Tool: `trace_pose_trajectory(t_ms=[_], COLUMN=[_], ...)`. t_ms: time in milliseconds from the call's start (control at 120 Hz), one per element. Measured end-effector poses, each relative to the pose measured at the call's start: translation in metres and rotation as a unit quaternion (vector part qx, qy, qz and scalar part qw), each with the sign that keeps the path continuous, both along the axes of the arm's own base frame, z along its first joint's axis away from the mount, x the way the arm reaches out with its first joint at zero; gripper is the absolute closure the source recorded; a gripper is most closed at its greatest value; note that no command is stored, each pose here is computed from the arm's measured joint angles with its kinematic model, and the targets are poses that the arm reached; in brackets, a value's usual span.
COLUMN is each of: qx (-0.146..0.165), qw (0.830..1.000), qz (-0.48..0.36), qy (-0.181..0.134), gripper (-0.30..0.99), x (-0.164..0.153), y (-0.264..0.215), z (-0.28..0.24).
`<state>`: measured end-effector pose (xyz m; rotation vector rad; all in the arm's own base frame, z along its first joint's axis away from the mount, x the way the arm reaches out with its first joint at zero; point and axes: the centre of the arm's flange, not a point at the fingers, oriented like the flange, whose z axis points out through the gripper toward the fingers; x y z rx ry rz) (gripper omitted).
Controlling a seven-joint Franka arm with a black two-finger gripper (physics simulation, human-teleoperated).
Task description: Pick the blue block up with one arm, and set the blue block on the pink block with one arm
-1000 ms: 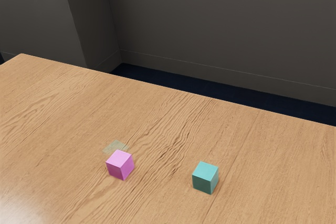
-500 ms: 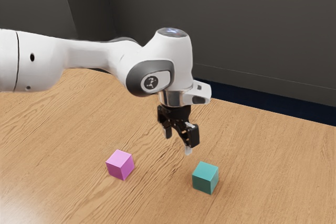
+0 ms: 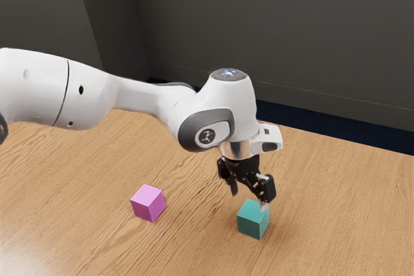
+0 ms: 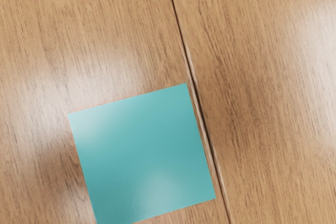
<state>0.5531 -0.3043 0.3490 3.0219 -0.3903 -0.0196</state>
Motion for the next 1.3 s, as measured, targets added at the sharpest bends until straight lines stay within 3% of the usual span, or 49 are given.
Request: trace_pose_trajectory(t_ms=[283,917,1242,1300], qx=[0.026,0.01,0.011,0.012], qw=[0.999,0.999,0.999,0.999], qz=[-0.009,0.034,0.037,0.039], qy=[-0.018,-0.02,-0.027,-0.029], gripper=[0.03,0.03,0.35,0.35], x=[-0.001,0.014,0.014,0.015], y=[-0.01,-0.003,-0.004,-0.005], z=[-0.029,-0.08,-0.08,-0.077])
